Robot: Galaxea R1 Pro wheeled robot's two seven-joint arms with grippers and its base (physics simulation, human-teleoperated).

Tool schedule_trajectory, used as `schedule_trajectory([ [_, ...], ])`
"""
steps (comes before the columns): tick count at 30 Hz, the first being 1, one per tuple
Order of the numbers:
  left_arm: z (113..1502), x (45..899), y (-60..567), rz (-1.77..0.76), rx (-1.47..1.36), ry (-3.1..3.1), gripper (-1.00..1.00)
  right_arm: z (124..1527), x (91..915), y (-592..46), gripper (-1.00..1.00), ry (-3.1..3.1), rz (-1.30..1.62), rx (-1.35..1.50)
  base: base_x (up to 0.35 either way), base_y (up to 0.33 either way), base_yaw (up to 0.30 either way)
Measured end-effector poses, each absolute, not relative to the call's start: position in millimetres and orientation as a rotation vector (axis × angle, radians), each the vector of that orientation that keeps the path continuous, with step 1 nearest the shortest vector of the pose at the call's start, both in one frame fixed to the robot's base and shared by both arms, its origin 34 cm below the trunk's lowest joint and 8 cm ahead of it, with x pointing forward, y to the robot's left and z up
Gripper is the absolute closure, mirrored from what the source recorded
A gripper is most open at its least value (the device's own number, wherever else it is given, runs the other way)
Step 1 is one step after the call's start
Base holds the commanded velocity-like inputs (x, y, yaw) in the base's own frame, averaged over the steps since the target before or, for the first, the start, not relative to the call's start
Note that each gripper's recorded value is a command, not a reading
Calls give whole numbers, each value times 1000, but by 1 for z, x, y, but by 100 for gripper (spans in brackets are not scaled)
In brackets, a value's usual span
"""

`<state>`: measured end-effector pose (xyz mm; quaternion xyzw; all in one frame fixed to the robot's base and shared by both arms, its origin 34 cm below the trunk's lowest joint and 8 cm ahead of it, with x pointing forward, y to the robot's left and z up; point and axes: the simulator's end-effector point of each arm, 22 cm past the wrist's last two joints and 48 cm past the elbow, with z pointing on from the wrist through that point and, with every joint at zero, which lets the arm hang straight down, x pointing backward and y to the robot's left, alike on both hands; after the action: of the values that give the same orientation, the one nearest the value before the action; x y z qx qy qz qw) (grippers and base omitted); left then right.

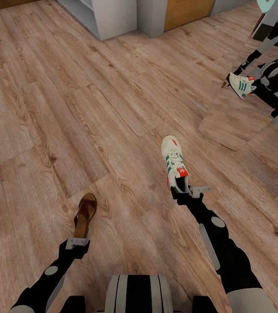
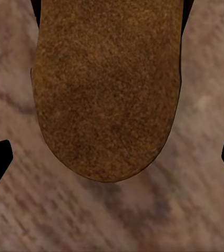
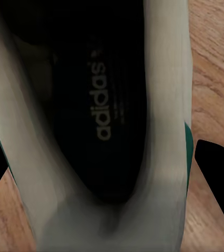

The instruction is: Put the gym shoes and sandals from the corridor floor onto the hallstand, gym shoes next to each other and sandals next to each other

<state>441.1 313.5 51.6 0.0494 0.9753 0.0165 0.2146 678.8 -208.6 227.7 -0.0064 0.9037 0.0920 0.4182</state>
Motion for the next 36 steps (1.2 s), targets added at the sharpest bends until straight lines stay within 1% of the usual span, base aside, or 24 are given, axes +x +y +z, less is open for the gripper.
schedule_trajectory([
  [24, 52, 441, 312, 44, 137, 2705, -100, 228, 679, -209, 100, 2267, 230, -15, 36, 13, 0],
  [25, 52, 441, 312, 43, 137, 2705, 100, 228, 679, -209, 100, 2267, 230, -15, 0, 0, 0],
  [36, 51, 441, 312, 41, 131, 2706, 100, 228, 679, -209, 100, 2267, 229, -15, 0, 0, 0],
])
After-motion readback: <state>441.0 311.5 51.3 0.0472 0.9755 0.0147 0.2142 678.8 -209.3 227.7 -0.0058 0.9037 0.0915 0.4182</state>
